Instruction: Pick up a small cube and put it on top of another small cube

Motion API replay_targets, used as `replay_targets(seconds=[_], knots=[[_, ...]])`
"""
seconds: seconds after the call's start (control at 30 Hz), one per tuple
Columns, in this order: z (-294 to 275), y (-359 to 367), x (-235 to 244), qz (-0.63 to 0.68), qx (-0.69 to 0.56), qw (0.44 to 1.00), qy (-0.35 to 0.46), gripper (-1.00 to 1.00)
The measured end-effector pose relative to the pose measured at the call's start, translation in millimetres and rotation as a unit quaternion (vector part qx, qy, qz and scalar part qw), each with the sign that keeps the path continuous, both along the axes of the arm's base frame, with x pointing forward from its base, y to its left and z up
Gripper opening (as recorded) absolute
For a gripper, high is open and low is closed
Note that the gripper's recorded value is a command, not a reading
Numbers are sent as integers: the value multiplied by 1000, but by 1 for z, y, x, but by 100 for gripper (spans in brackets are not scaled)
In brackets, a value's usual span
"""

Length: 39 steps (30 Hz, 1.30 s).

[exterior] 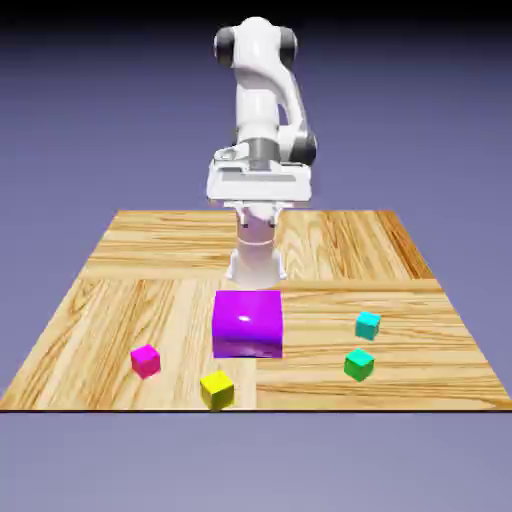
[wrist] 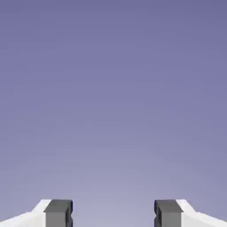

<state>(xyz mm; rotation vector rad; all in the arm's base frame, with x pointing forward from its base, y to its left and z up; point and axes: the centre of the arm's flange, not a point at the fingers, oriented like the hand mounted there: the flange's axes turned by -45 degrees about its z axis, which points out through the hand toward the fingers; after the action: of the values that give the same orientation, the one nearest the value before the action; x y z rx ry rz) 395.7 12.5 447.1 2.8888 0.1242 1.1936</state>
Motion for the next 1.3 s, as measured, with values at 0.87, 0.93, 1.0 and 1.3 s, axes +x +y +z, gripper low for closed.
replay_targets(seconds=[0.87, 0.93, 1.0, 1.3], knots=[[-273, 177, -16, 310, -36, 939, 143, 0], [-290, 182, -9, 310, -34, 939, 143, 0], [-309, 187, -4, 310, -34, 939, 143, 0], [-298, 184, -7, 310, -34, 939, 143, -100]])
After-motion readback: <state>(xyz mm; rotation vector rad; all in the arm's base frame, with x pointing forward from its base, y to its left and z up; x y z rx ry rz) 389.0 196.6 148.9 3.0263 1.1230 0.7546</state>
